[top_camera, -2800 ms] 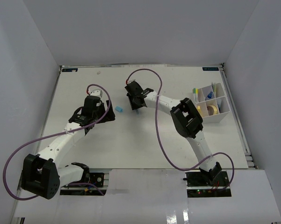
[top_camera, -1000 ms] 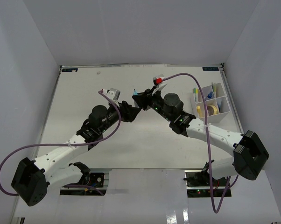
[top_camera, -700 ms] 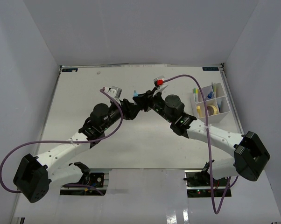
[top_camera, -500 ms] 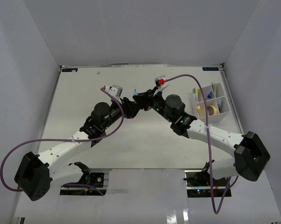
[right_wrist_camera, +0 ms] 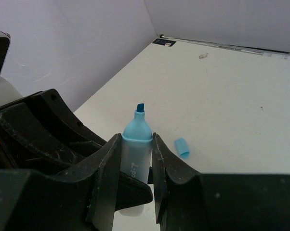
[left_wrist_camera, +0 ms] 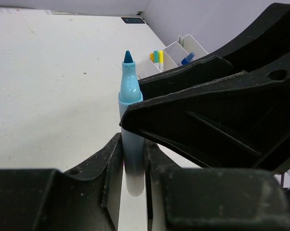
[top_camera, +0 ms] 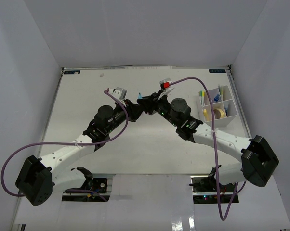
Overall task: Sort the stationery into containers
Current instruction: Pick up the pen from the center of the board, then close the pen cap on the pen.
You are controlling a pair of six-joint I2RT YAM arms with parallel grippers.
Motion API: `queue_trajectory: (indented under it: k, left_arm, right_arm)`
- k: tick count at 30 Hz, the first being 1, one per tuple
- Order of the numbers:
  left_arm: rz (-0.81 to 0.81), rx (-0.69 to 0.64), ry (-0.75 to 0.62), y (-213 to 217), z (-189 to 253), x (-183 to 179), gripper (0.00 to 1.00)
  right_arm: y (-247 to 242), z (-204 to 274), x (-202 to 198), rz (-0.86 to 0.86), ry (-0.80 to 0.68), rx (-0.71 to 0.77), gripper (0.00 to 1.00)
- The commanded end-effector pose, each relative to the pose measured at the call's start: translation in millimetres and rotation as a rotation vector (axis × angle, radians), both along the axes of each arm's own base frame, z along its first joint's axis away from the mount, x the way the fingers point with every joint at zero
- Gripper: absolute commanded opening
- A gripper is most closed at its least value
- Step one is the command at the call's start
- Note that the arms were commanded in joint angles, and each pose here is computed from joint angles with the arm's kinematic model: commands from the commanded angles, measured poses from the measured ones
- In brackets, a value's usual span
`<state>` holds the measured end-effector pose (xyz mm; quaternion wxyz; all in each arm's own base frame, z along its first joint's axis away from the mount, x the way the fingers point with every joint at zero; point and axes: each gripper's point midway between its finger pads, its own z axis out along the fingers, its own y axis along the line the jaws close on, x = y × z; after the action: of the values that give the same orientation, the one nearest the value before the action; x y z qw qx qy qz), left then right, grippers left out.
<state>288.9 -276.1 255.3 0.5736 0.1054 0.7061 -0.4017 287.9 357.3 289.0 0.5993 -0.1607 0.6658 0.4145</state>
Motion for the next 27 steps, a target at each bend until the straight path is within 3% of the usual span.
queue_trajectory:
  k: [1, 5, 12, 16, 19, 27]
  left_arm:
    - [-0.008, -0.031, -0.055, -2, 24, -1, 0.27]
    - [-0.002, -0.026, -0.045, 1, 18, -3, 0.12]
    - [0.020, -0.010, -0.012, 7, 3, -5, 0.00]
    - [0.055, 0.008, 0.028, 13, -9, -3, 0.00]
    - [0.056, 0.022, 0.047, 13, -16, -4, 0.00]
    - [0.244, 0.085, 0.168, 47, -49, 17, 0.00]
  right_arm:
    - [0, 20, -6, 0.017, -0.037, 0.055, 0.14]
    - [-3, 16, -6, 0.006, -0.029, 0.043, 0.29]
    - [-10, 17, -4, -0.022, -0.037, 0.015, 0.47]
    - [-18, 20, -2, -0.049, -0.047, -0.012, 0.67]
    - [-26, 20, 0, -0.070, -0.045, -0.021, 0.76]
    - [-54, 11, 8, -0.136, -0.036, -0.090, 0.87]
